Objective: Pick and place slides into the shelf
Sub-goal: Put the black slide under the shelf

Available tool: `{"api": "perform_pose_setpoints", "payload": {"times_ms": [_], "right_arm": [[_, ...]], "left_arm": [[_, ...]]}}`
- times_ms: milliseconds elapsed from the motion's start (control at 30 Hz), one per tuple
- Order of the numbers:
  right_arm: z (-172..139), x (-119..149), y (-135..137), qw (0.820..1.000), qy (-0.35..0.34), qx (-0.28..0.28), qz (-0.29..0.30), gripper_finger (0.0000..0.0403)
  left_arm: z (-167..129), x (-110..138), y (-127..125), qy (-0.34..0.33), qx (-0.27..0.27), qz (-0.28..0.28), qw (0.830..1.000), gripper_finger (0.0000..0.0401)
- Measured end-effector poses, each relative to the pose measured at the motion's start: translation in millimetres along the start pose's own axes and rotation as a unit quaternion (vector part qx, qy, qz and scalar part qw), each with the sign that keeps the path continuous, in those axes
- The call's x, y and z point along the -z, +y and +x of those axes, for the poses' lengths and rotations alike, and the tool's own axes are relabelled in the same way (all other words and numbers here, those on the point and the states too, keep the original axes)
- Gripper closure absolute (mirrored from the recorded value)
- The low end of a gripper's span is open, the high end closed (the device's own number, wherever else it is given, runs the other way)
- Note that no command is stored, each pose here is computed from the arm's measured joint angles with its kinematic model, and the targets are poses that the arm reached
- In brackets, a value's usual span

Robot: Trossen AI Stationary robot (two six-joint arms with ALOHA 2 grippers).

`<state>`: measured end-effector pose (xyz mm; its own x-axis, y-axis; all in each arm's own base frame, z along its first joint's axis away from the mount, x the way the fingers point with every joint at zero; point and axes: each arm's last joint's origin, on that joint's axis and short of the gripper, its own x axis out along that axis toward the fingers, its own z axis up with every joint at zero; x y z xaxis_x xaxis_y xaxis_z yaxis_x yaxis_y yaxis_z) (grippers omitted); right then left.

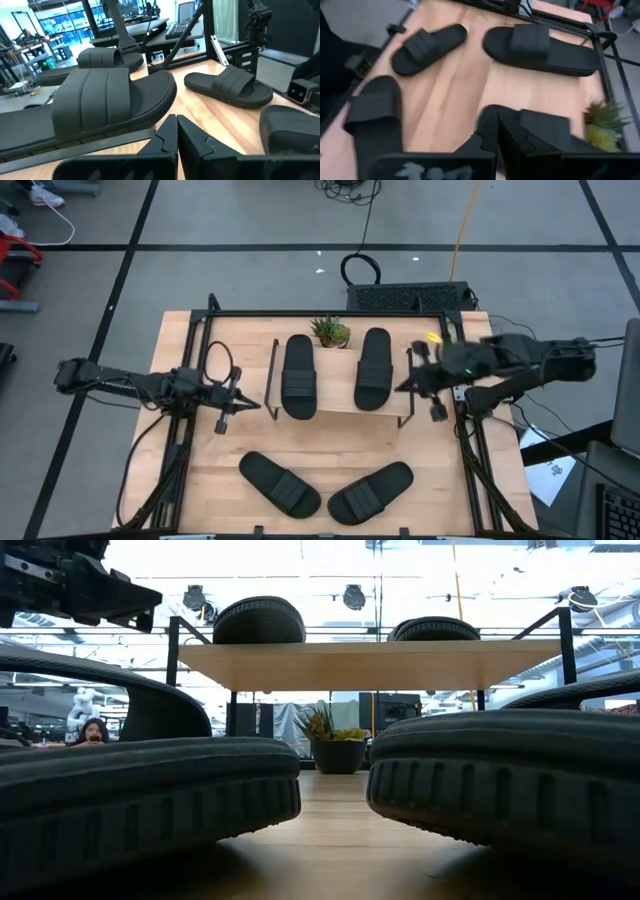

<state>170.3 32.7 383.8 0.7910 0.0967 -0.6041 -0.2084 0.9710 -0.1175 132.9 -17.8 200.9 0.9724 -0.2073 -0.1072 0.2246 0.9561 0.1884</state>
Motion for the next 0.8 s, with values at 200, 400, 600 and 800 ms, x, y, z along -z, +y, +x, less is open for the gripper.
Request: {"api": "perform_pose_setpoints", "payload": {"times_ms": [200,400,600,800], "right_arm": [[6,38,42,0.994,-0.059,-0.087,-0.009,0.0403],[31,67,78,0.982,-0.090,-0.164,-0.015,0.0403],[50,94,108,0.981,-0.052,-0.184,-0.028,0.0403],[52,116,125,0.983,-0.092,-0.149,-0.045,0.0403]], "left_arm": [[0,-8,-9,0.002,0.026,-0.038,0.999,0.0398],[-1,-17,-21,-0.003,0.053,-0.042,0.998,0.0398],[-3,-19,-32,-0.008,0.070,-0.018,0.997,0.0398],[-2,-19,-36,-0.005,0.079,-0.029,0.996,0.0398]]}}
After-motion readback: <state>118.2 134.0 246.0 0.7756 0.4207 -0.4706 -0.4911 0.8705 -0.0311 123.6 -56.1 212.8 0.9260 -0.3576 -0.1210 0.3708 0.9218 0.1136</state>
